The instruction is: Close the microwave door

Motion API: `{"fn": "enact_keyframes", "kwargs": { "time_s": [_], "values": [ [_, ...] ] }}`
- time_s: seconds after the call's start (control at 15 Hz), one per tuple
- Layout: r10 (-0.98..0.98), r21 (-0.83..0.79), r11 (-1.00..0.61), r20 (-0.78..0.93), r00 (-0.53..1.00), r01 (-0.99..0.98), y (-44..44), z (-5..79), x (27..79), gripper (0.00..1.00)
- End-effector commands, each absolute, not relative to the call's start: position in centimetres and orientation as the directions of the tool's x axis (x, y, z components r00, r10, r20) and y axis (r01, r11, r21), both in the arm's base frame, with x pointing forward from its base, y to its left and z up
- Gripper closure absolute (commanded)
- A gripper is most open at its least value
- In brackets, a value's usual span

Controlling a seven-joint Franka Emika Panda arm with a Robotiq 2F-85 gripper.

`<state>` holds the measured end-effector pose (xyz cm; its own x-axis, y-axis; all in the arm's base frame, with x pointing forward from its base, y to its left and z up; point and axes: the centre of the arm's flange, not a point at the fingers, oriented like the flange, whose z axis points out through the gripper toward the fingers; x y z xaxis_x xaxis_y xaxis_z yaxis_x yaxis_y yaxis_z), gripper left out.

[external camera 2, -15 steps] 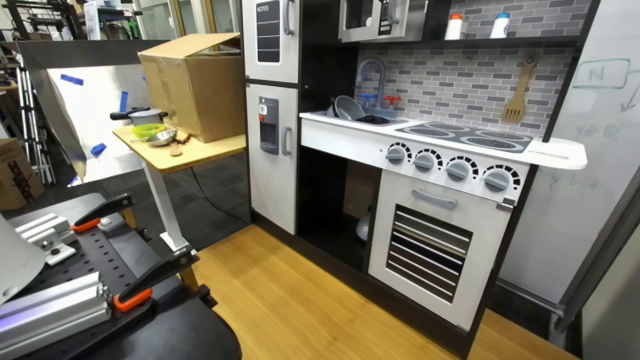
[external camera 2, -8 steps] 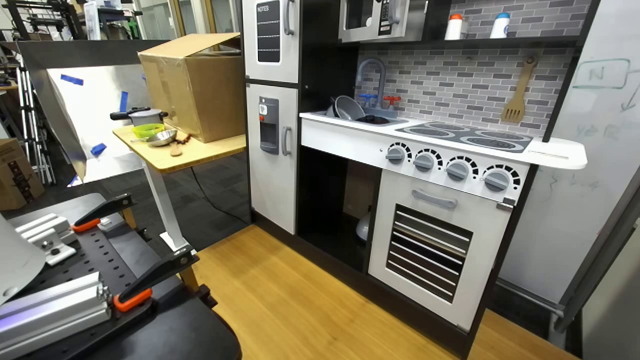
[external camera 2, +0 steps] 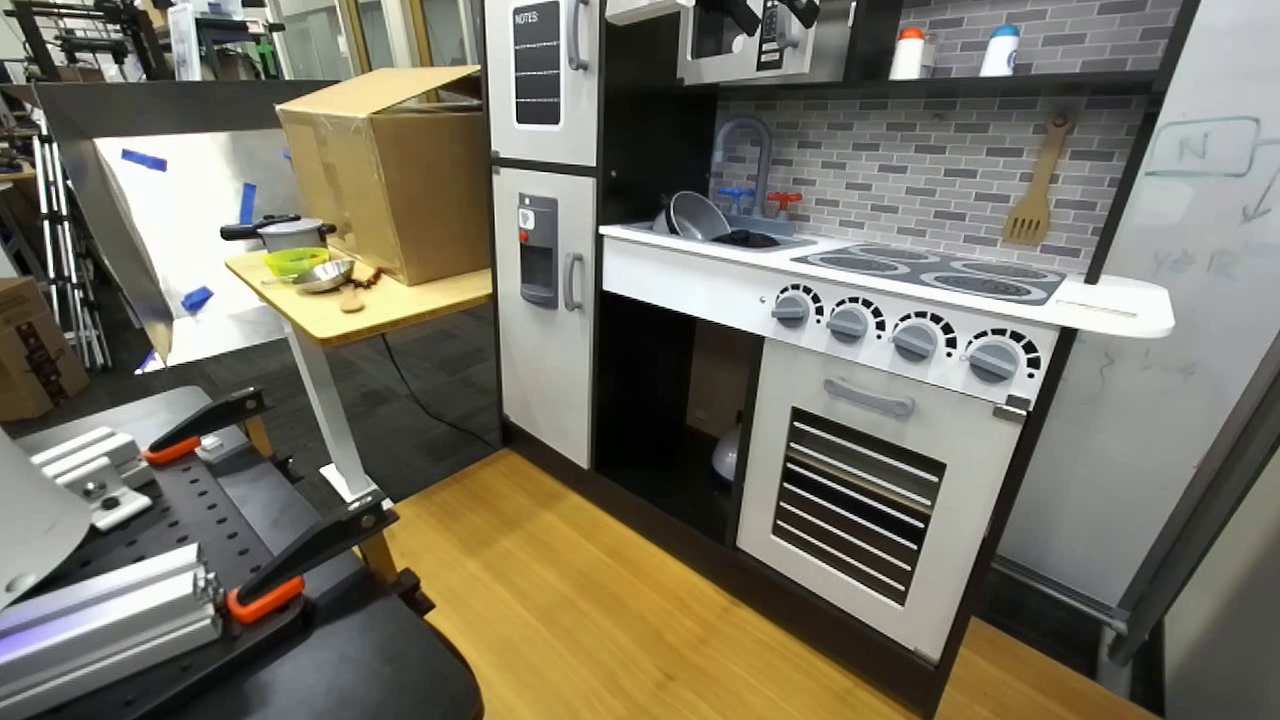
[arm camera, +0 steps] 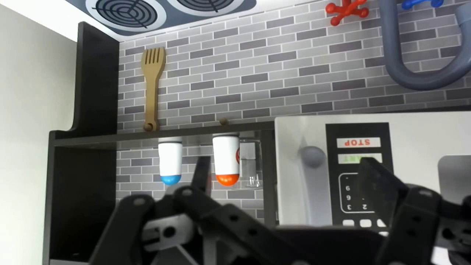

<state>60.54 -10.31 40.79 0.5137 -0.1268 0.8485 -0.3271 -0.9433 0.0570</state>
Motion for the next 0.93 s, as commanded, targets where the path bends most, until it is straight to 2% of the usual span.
{"fn": "enact_keyframes", "kwargs": {
  "time_s": [0.0, 0.53, 0.6, 0.87],
  "values": [
    [-0.148, 0.042, -0.942, 0.84, 0.522, -0.334, -9.6, 41.7, 57.2, 0.0],
    [-0.229, -0.028, -0.936, 0.805, 0.547, -0.351, -9.3, 42.7, 51.5, 0.0],
    [-0.22, -0.019, -0.937, 0.81, 0.544, -0.35, -10.9, 40.3, 54.0, 0.0],
    [-0.232, -0.033, -0.936, 0.806, 0.544, -0.35, -10.8, 40.3, 53.5, 0.0]
  ]
}}
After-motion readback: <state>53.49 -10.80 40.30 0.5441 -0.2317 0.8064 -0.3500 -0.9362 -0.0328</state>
